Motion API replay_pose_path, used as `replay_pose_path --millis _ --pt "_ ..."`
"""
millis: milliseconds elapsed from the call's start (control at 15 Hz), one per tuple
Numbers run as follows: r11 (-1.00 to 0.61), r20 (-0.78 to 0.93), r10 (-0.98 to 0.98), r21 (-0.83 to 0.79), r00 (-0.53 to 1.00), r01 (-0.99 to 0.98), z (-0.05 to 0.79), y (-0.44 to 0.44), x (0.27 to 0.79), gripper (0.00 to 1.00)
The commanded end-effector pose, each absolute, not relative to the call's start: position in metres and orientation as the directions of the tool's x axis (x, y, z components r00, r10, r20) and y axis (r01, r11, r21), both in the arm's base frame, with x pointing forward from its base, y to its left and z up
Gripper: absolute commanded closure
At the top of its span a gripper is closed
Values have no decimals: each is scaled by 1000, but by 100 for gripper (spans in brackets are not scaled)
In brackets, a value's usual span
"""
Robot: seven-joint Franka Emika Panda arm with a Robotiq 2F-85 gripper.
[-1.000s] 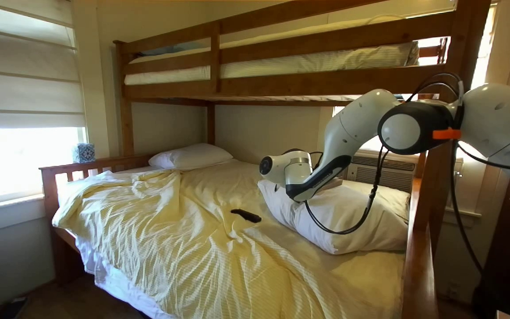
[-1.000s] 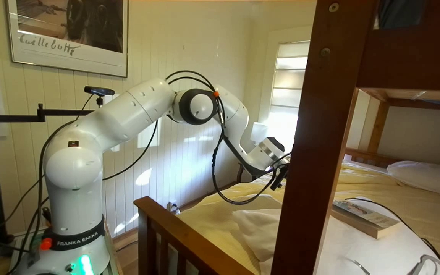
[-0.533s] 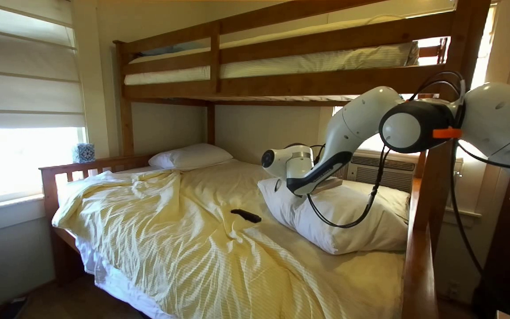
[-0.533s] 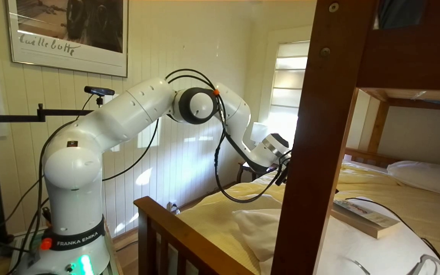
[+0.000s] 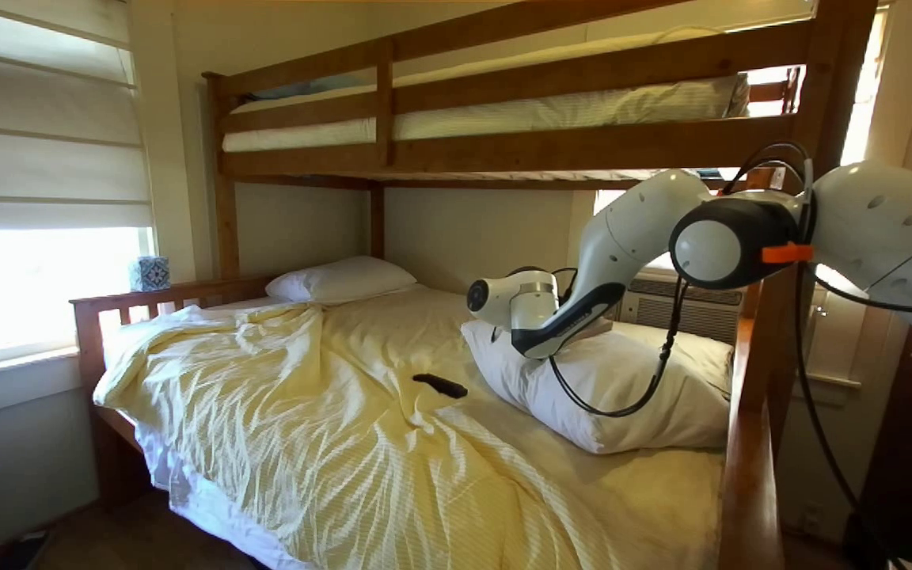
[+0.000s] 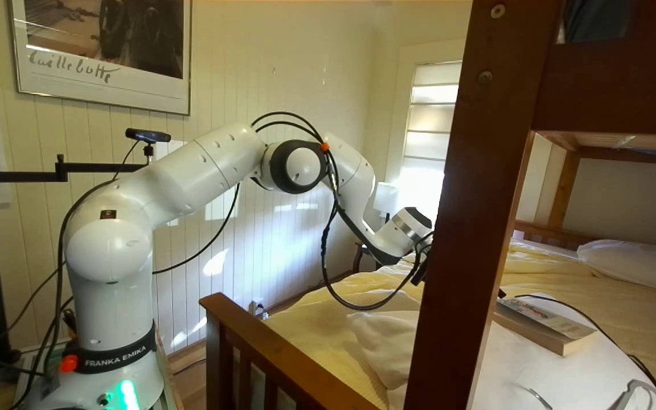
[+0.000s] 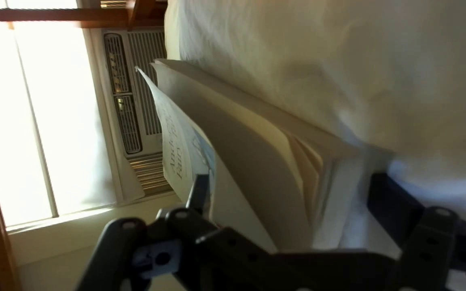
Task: Take the book off of the pillow
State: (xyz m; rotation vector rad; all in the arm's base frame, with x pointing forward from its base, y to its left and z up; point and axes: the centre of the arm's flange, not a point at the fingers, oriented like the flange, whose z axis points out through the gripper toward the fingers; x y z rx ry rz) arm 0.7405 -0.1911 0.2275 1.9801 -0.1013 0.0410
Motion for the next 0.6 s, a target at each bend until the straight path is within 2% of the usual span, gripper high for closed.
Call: replay_pose_path --millis 0,533 --pt "-323 153 -94 930 984 -176 239 -207 758 0" --pt "-256 253 -94 929 963 -269 283 -217 775 0"
